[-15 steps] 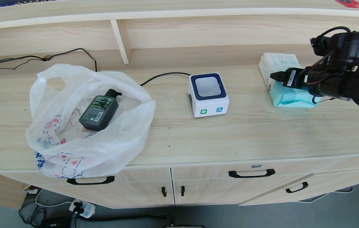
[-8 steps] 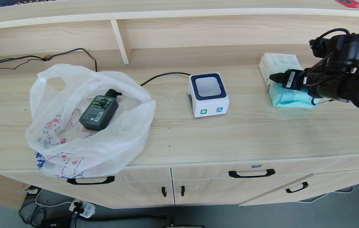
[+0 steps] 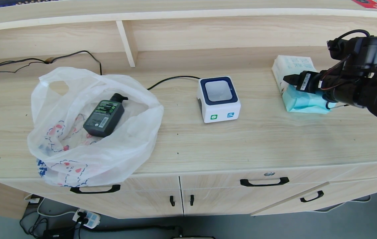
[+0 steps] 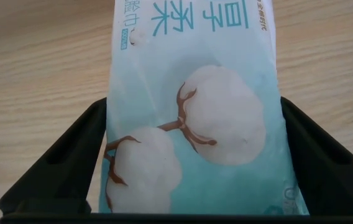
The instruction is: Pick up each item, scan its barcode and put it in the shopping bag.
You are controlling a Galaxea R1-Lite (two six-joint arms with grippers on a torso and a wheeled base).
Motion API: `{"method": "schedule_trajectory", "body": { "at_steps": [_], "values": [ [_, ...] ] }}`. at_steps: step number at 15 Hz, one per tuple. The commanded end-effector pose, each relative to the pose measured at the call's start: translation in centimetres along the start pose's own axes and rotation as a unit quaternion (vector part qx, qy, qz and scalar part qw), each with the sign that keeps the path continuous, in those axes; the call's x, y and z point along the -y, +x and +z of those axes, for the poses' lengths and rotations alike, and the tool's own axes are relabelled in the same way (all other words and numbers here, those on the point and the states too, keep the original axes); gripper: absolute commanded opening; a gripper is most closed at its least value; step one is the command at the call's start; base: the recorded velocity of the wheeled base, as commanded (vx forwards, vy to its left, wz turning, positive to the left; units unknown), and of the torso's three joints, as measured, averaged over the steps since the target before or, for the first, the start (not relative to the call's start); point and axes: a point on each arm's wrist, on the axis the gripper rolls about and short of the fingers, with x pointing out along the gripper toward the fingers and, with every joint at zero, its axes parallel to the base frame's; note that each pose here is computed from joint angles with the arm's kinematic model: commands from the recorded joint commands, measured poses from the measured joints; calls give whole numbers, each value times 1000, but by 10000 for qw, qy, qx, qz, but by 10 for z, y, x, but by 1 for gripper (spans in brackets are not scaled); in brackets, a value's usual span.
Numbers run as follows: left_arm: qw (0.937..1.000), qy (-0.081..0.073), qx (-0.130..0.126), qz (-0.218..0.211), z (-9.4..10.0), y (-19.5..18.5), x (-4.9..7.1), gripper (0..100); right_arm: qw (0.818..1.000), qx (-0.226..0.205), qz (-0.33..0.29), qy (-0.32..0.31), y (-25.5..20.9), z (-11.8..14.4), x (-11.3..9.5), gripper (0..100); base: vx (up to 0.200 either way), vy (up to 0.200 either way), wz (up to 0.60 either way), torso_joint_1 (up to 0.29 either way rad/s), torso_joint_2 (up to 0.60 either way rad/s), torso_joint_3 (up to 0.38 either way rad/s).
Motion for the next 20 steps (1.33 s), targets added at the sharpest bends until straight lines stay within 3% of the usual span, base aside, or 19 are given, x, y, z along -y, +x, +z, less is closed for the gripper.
{"method": "schedule_trajectory", "body": {
  "at_steps": [1, 3, 4, 12, 16, 20],
  "values": [
    [10000, -6, -4, 0, 0, 0, 0, 100, 10000, 6, 8, -11, -2, 1, -1, 100, 0, 0, 0, 0, 0, 0],
    [10000, -6, -4, 0, 0, 0, 0, 100, 9996, 56, 272, 69, -2, 3, -3, 100, 0, 0, 0, 0, 0, 0],
    [10000, -6, -4, 0, 0, 0, 0, 100, 9993, 26, 361, 68, -2, 2, -2, 0, 0, 0, 0, 0, 0, 0],
    [10000, -14, -4, 0, 0, 0, 0, 100, 9987, 140, 479, 43, -6, 9, -3, 0, 0, 0, 0, 0, 0, 0],
    [10000, -21, -4, 0, 0, 0, 0, 100, 9960, 699, 520, 211, -21, 44, -2, 0, 0, 0, 0, 0, 0, 0],
    [10000, -21, -4, 0, 0, 0, 0, 100, 9900, 1073, 720, 570, -83, 68, -3, 0, 0, 0, 0, 0, 0, 0]
  ]
}}
